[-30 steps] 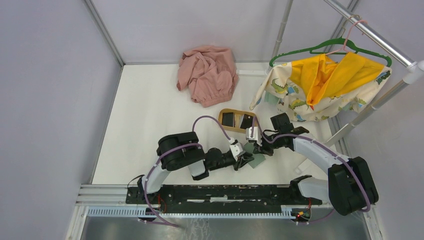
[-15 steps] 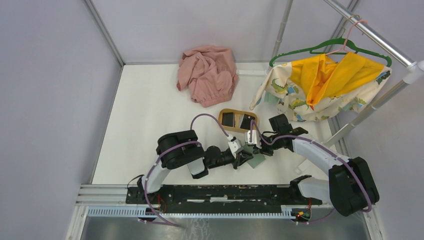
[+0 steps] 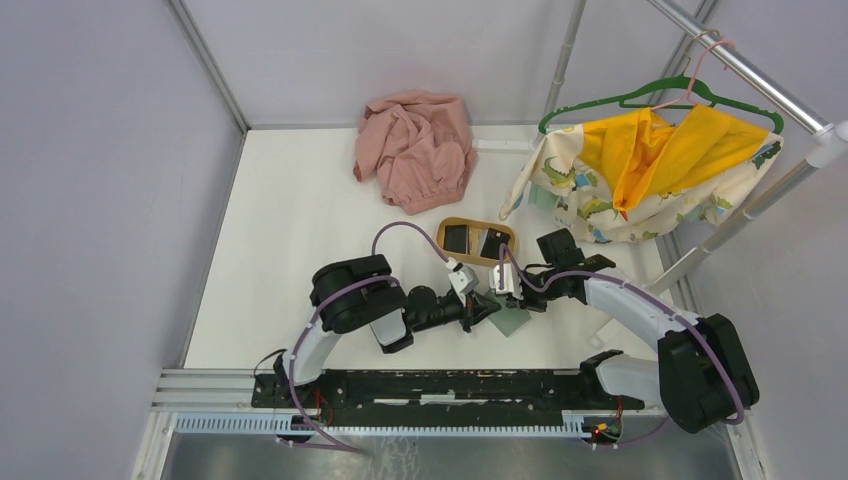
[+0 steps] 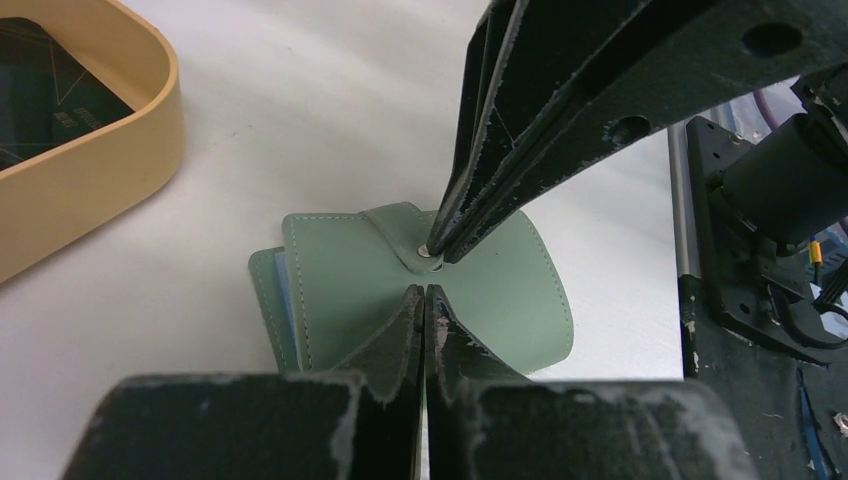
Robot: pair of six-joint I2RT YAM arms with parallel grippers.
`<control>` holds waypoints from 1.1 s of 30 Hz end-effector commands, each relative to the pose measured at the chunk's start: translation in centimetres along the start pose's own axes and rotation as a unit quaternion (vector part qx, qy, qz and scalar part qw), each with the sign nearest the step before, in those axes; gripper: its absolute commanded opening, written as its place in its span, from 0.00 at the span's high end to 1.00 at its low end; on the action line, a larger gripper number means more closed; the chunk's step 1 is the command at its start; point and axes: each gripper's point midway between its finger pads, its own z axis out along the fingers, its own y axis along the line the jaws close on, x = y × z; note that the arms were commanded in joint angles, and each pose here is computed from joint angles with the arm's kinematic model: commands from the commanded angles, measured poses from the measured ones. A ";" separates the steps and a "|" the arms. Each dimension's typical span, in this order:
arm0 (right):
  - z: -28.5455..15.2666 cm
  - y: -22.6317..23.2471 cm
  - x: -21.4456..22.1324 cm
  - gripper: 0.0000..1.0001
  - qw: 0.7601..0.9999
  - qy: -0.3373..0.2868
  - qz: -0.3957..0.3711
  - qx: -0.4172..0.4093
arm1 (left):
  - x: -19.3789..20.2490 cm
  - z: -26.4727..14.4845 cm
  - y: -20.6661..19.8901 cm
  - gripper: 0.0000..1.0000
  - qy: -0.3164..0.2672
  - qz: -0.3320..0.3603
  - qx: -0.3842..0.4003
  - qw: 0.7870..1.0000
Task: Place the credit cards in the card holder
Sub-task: Close the card holder at the center of the board.
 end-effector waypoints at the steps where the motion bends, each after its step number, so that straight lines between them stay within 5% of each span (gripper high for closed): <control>1: 0.0 2.6 1.6 1.00 0.998 0.033 0.016 -0.041 | -0.7 -0.4 1.3 0.98 -0.017 -0.026 -0.027 0.999; 33: 0.3 8.2 6.0 1.00 0.986 0.126 -0.031 -0.102 | -0.9 0.3 1.0 0.98 0.005 -0.082 -0.030 0.996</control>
